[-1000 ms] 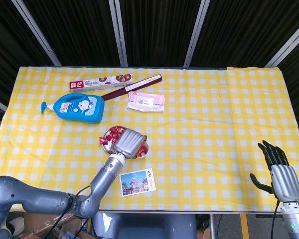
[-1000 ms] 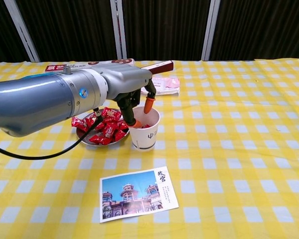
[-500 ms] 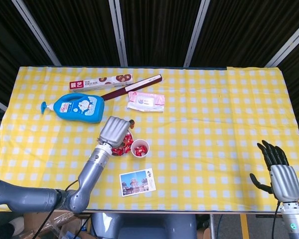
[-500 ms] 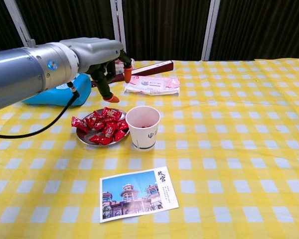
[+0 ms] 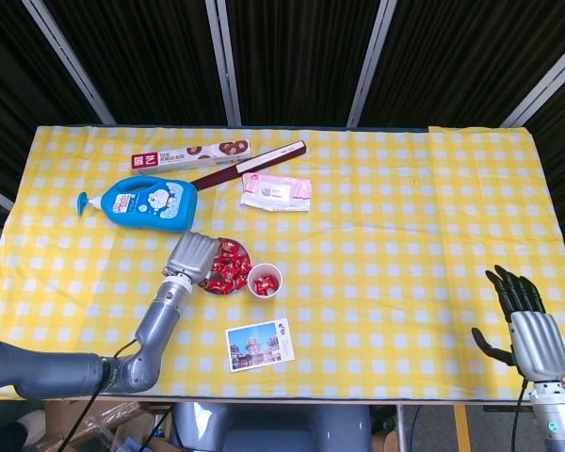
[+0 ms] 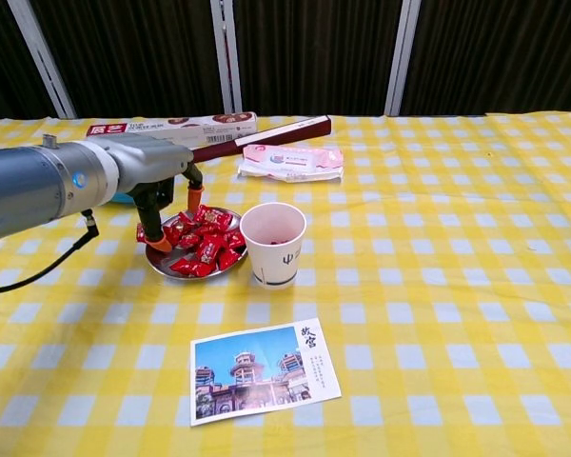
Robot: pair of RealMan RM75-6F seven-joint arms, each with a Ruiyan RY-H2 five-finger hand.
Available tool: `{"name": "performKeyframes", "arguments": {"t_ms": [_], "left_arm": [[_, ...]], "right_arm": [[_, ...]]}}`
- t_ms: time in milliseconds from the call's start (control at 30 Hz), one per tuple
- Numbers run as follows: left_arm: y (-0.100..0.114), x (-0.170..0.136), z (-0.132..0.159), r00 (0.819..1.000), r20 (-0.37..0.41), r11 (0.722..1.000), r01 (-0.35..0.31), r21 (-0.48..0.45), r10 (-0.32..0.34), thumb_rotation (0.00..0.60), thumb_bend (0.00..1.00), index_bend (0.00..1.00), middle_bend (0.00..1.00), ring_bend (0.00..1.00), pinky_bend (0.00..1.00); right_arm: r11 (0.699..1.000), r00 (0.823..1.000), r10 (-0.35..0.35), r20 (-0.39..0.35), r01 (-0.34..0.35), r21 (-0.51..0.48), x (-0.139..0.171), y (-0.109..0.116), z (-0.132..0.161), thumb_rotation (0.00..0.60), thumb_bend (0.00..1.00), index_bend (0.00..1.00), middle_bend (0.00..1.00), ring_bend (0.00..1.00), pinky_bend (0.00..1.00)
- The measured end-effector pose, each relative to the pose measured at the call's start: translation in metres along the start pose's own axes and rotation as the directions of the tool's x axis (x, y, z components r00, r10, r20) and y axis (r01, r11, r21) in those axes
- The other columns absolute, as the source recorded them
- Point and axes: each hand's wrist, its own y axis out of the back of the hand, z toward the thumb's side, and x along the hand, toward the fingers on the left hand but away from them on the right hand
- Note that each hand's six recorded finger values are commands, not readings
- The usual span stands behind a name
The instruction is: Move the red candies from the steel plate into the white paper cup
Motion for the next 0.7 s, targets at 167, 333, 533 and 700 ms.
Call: {"name": "performKeyframes", "arguments": {"t_ms": [167, 333, 533, 700], "left_arm": [[-0.007, 0.003, 0.012, 1.000, 0.019, 1.000, 0.011, 0.014, -0.011, 0.600, 0.18, 0.41, 0.89, 0.96, 0.97], [-0.011, 0.010, 0.023, 1.000, 0.026, 1.000, 0.013, 0.010, -0.013, 0.600, 0.19, 0.41, 0.89, 0.96, 0.97], [-0.019, 0.017, 0.037, 0.999, 0.037, 1.000, 0.022, 0.008, -0.022, 0.600, 0.28, 0.46, 0.90, 0.96, 0.97], [-0.019, 0.018, 0.041, 0.999, 0.050, 1.000, 0.009, 0.002, -0.009, 0.600, 0.40, 0.63, 0.92, 0.97, 0.97]], "right_arm": [[1.000, 1.000, 0.000, 0.002, 0.000, -0.004, 0.000, 0.000, 0.000, 0.600, 0.39, 0.00, 0.00, 0.00, 0.00], [1.000, 1.000, 0.001, 0.002, -0.001, -0.010, 0.000, 0.001, 0.000, 0.600, 0.39, 0.00, 0.00, 0.00, 0.00], [1.000, 1.000, 0.003, 0.004, -0.003, -0.016, 0.000, 0.001, -0.001, 0.600, 0.39, 0.00, 0.00, 0.00, 0.00], [1.000, 1.000, 0.004, 0.004, -0.003, -0.019, 0.000, 0.001, -0.001, 0.600, 0.39, 0.00, 0.00, 0.00, 0.00]]}}
